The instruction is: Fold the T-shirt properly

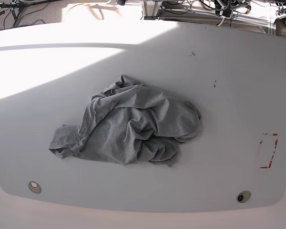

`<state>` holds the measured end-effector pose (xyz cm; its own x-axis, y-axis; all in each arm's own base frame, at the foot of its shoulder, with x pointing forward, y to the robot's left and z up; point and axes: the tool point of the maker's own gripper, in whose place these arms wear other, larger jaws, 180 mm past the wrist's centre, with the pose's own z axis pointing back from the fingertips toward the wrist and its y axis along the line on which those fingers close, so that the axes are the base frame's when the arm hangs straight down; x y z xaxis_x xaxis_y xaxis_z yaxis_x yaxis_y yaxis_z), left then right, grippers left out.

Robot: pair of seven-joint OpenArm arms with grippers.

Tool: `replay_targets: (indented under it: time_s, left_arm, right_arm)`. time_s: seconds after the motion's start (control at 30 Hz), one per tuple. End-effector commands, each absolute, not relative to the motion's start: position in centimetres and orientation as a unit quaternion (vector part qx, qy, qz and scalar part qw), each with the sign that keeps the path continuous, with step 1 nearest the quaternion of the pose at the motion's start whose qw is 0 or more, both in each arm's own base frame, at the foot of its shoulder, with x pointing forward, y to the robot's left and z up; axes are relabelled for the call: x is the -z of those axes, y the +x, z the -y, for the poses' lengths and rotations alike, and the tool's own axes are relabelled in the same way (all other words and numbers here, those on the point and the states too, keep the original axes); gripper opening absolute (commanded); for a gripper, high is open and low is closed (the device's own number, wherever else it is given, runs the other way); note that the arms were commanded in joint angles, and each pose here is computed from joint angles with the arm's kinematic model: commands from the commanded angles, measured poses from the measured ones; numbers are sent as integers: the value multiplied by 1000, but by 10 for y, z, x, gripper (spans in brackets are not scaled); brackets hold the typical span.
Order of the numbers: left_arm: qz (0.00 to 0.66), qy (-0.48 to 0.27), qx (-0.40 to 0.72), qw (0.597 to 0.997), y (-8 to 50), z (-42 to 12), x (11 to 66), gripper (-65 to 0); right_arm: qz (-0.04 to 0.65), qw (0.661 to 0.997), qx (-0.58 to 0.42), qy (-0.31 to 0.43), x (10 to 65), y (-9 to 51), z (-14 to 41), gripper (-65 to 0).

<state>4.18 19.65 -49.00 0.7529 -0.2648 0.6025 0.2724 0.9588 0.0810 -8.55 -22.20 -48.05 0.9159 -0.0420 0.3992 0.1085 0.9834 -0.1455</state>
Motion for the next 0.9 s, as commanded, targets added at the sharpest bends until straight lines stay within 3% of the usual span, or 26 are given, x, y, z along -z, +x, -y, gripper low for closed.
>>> replay_targets:
  time_s: [0.0,0.87]
  left_arm:
    - [339,-10,145,929,45,-194,481,-636]
    - [394,2,137,909,110,-194,478,-635]
  right_arm:
    - [198,976,41,-84,474,-95,222,-580]
    - [232,968,49,-78,476,-65,217,-577]
